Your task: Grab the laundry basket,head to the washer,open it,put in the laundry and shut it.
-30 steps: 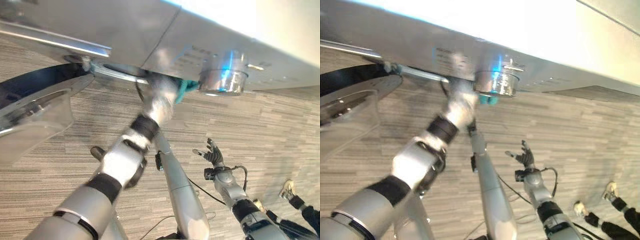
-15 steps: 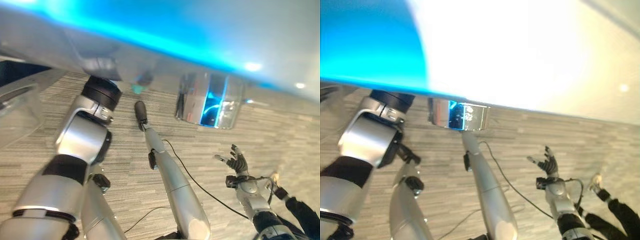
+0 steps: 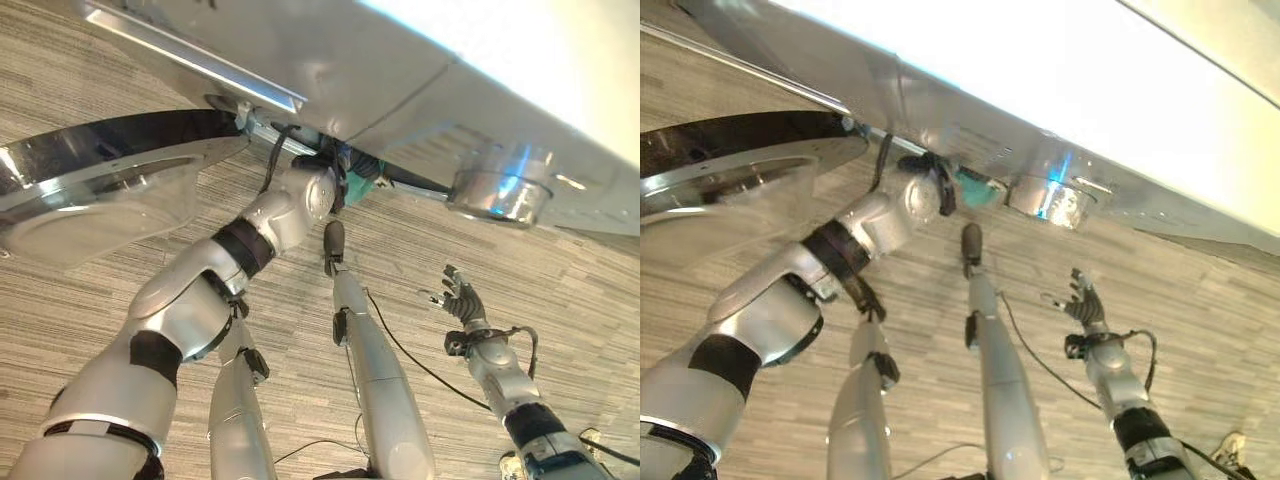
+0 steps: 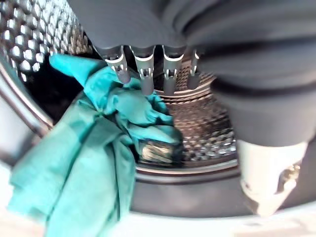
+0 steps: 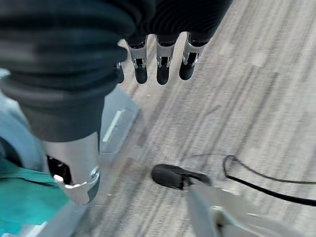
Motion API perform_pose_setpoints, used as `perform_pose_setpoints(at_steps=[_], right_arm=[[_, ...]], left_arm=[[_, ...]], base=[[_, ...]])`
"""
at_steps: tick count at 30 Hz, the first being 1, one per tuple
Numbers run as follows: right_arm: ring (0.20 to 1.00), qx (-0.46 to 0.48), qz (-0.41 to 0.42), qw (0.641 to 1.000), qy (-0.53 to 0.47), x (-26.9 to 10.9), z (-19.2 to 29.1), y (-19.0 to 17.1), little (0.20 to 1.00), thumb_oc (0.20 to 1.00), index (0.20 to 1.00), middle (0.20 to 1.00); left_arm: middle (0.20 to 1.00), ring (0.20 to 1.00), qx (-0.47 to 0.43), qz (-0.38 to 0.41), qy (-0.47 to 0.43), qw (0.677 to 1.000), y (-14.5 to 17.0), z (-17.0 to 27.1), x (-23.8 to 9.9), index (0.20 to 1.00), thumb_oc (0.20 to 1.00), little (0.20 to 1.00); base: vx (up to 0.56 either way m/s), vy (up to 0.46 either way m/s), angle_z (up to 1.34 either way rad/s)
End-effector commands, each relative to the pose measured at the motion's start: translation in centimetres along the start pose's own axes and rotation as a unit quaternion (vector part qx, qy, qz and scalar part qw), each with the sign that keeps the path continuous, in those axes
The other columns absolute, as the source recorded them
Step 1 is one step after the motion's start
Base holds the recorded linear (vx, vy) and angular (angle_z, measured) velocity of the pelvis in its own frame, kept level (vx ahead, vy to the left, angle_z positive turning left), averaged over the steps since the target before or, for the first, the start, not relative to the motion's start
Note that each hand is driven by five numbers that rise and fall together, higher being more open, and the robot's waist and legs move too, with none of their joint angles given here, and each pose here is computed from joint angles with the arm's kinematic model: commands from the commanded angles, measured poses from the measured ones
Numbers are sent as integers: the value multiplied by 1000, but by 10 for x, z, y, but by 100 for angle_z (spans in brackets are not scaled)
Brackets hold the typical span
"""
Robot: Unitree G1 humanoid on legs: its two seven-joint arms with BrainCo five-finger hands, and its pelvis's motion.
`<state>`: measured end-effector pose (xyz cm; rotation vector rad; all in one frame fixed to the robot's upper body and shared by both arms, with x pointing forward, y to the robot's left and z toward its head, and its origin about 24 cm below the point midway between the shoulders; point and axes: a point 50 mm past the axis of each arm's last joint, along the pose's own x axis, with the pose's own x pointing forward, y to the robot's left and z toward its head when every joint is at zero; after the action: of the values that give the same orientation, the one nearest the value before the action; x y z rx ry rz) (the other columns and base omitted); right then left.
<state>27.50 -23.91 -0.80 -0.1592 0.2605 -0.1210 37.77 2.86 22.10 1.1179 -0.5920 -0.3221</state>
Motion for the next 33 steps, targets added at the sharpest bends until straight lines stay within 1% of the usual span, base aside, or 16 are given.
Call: perform_pose_setpoints(at_steps=[1,3,6,8,9,10,11,12,14,16,17,19,22,26,32,33], right_arm=[[1000,-26,-29,999,12,-11,-13,-19,1000,1000,1000,1000],[1000,-28,-29,999,7,-6,-10,-13,1000,1000,1000,1000],[1000,-28,-29,999,7,-6,-10,-13,1000,1000,1000,1000],[1000,-33,-66,997,16,2,-9,-20,1000,1000,1000,1000],[1000,-32,-120,992,34,10,-7,-40,1000,1000,1000,1000],[1000,-32,-119,992,34,11,-7,-40,1000,1000,1000,1000],[1000,-30,-136,989,40,15,-5,-48,1000,1000,1000,1000],[1000,-26,-176,983,54,22,4,-68,1000,1000,1000,1000],[1000,-11,-208,976,63,31,18,-87,1000,1000,1000,1000],[1000,-2,-215,975,60,36,27,-91,1000,1000,1000,1000],[1000,25,-231,971,63,40,38,-102,1000,1000,1000,1000],[1000,31,-240,969,59,42,48,-108,1000,1000,1000,1000],[1000,52,-265,961,50,43,69,-129,1000,1000,1000,1000],[1000,83,-269,959,33,47,84,-132,1000,1000,1000,1000],[1000,131,-267,955,0,55,109,-127,1000,1000,1000,1000],[1000,147,-270,952,-22,57,123,-129,1000,1000,1000,1000]], left_arm=[[1000,1000,-30,63,-15,997,7,7,3,1000,1000,1000],[1000,1000,-58,56,-3,997,-13,0,-9,1000,1000,1000],[1000,1000,-58,56,-3,997,-13,0,-9,1000,1000,1000],[1000,1000,-107,34,15,994,-40,-21,-43,1000,1000,1000],[1000,1000,-160,11,22,987,-59,-30,-70,1000,1000,1000],[1000,1000,-160,11,23,987,-58,-30,-71,1000,1000,1000],[1000,1000,-178,0,24,984,-62,-31,-78,1000,1000,1000],[1000,1000,-218,-23,34,975,-73,-36,-92,1000,1000,1000],[1000,1000,-236,-48,47,970,-83,-40,-105,1000,1000,1000],[1000,1000,-242,-49,45,968,-81,-39,-106,1000,1000,1000],[1000,1000,-264,-45,62,961,-85,-42,-110,1000,1000,1000],[1000,1000,-277,-36,58,958,-79,-39,-106,1000,1000,1000],[1000,1000,-298,-7,41,954,-64,-36,-105,1000,1000,1000],[1000,1000,-313,10,21,950,-55,-30,-105,1000,1000,1000],[1000,1000,-328,12,-9,945,-49,-17,-96,1000,1000,1000],[1000,1000,-335,13,-19,942,-47,-13,-95,1000,1000,1000]], base=[[0,0,0],[-25,24,7],[-7,10,18],[-41,43,11],[-37,34,2],[0,0,0],[-25,-11,8],[-32,-13,15],[-26,-8,25],[-17,-8,24],[-17,-21,18],[-7,-16,20],[-4,3,22],[0,-1,10],[6,-5,7],[4,-2,3]])
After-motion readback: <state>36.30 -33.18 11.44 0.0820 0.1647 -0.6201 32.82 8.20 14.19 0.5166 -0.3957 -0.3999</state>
